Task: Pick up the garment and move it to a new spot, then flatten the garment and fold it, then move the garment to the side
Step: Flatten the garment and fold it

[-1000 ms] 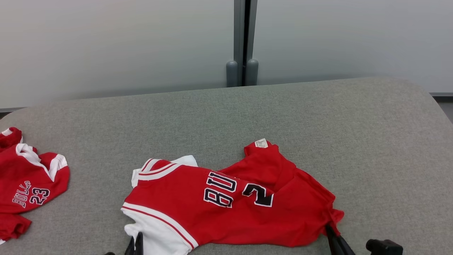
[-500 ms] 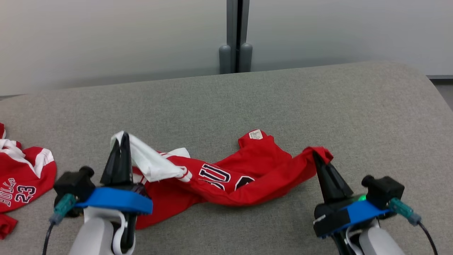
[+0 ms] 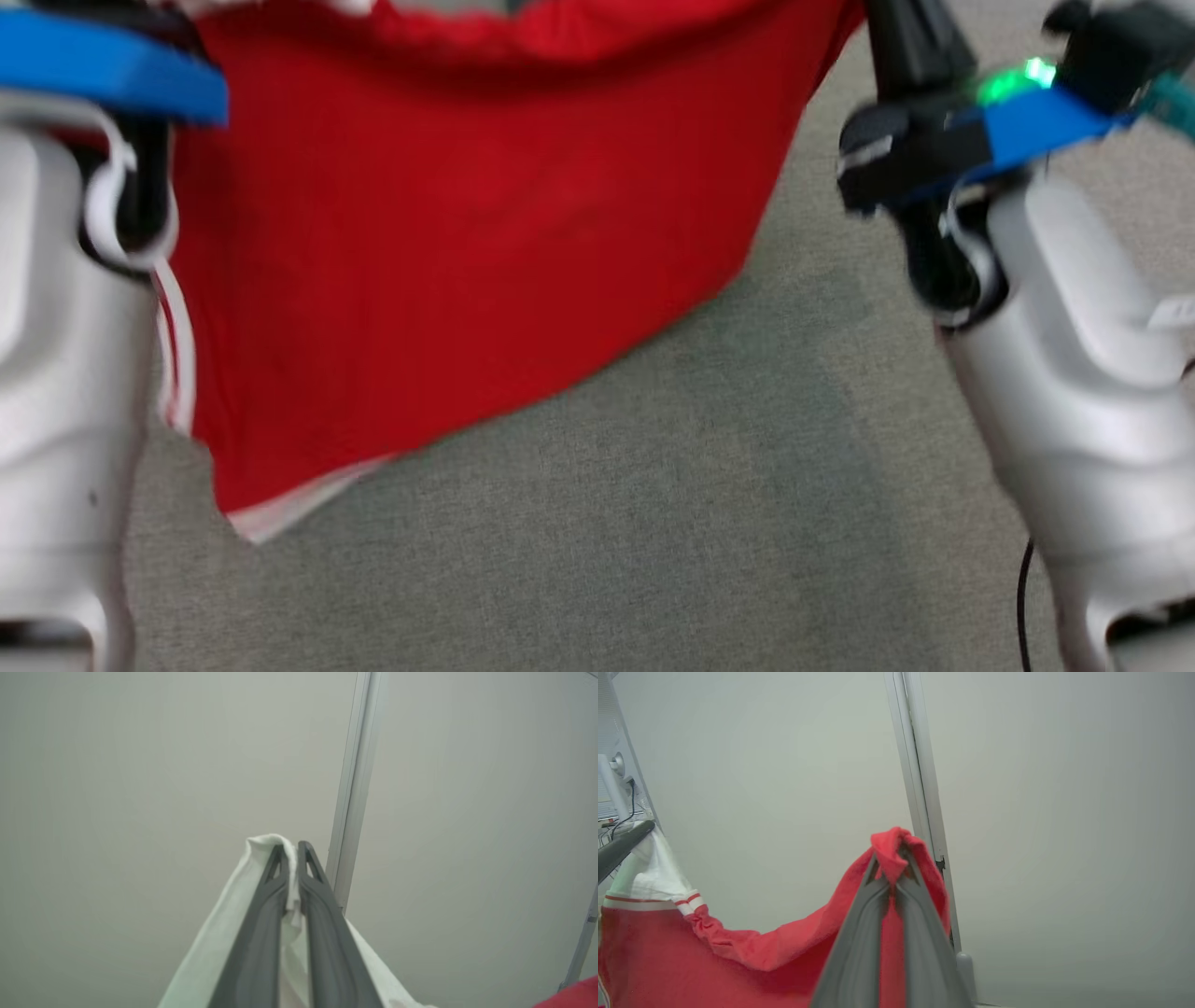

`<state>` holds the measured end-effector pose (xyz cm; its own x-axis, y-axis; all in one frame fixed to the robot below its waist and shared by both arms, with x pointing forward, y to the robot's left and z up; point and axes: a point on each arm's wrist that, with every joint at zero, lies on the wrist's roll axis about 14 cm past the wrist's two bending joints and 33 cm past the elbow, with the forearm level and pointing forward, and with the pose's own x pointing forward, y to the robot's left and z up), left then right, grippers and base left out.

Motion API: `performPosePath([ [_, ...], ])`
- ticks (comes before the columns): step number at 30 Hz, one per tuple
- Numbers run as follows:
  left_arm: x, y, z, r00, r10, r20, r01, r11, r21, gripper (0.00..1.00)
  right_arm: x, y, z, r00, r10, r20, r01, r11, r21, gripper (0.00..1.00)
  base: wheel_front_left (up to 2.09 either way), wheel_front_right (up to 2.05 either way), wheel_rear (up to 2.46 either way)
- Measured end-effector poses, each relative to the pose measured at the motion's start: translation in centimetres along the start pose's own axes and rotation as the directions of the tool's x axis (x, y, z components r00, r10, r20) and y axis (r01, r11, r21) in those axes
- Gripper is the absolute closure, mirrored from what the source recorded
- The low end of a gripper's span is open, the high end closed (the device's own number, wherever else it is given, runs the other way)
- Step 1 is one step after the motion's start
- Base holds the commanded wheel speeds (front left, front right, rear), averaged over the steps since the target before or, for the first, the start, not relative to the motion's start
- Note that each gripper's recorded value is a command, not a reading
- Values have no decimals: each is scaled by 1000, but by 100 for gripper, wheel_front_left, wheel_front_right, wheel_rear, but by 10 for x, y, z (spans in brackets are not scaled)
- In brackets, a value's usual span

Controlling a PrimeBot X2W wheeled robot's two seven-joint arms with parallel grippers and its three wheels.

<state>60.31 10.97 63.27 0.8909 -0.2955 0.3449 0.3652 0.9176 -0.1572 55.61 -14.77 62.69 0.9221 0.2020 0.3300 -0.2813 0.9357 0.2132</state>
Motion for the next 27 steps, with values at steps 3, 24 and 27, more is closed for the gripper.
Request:
performPosePath([
  [3, 32, 4, 25, 998, -4, 64, 4, 1000, -3, 100, 31, -4, 18, 999, 10, 39, -10, 1000, -8, 100, 0, 0, 0],
  [24, 108, -3, 51, 990, -76, 118, 67, 995, 78, 100, 121, -50, 46, 995, -62, 81, 62, 998, 0, 100, 0, 0, 0],
  [27, 95, 9, 26, 995, -43, 86, 41, 999, 26, 100, 105, -55, 14, 997, -73, 19, 73, 997, 14, 100, 0, 0, 0],
])
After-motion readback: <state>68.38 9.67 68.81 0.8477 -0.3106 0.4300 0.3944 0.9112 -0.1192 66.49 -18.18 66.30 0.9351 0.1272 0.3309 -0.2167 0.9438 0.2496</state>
